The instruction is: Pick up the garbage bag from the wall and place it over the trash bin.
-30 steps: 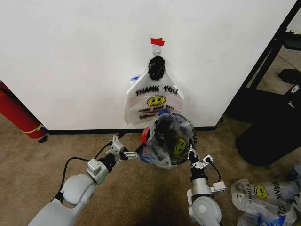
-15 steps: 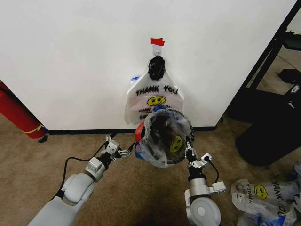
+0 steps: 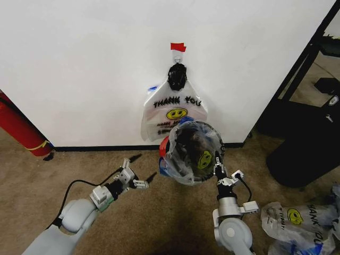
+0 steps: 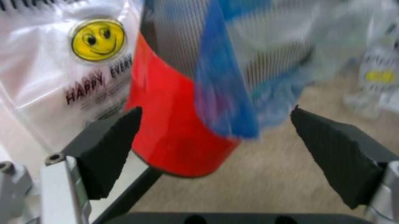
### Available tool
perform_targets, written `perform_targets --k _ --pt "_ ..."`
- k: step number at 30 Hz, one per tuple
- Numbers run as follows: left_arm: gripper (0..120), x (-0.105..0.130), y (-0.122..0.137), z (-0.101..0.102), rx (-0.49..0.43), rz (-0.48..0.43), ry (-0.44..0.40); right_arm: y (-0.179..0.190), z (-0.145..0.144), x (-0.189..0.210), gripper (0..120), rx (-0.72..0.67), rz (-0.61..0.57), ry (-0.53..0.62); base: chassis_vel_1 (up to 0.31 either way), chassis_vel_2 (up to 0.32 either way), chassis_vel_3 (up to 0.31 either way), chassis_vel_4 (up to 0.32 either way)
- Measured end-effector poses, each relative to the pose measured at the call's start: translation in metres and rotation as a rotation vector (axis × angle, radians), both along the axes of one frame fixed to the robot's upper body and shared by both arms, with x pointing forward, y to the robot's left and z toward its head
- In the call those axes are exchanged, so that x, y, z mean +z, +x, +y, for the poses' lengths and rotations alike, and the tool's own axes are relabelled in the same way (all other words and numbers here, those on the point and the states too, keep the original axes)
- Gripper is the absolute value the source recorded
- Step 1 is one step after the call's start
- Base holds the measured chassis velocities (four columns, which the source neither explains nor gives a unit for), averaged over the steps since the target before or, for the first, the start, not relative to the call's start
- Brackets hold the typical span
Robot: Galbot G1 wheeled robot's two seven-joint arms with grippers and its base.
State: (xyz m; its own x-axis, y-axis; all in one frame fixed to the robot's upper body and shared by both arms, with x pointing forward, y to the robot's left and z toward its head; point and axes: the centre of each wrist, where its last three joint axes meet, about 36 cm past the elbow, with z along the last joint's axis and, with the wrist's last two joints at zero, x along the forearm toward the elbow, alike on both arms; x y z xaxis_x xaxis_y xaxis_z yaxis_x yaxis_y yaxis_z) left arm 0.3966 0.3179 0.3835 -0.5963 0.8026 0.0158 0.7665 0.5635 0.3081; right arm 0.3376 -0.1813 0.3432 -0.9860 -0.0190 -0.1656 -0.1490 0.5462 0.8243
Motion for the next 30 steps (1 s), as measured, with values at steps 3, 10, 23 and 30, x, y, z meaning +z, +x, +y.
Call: perform_targets --k 3,10,23,30 --pt "90 0.008 -0.001 -0.004 0.005 0.044 -0.083 -0.002 -0.001 -0.001 1 0.002 -0.001 -0.005 0.000 0.000 0.000 0.000" --pt "79 0.018 -0.006 -0.017 0.028 0.094 -0.156 -0.004 -0.005 0.000 1 0.004 -0.006 -0.015 0.000 0.000 0.000 0.000" --pt "32 0.024 -0.009 -0.035 0.105 0.095 -0.166 -0.005 -0.004 0.002 1 0.013 -0.014 -0.017 0.000 0.000 0.000 0.000" --pt "9 0.024 -0.011 -0.037 0.115 0.094 -0.172 -0.005 -0.004 0.002 1 0.013 -0.016 -0.017 0.000 0.000 0.000 0.000"
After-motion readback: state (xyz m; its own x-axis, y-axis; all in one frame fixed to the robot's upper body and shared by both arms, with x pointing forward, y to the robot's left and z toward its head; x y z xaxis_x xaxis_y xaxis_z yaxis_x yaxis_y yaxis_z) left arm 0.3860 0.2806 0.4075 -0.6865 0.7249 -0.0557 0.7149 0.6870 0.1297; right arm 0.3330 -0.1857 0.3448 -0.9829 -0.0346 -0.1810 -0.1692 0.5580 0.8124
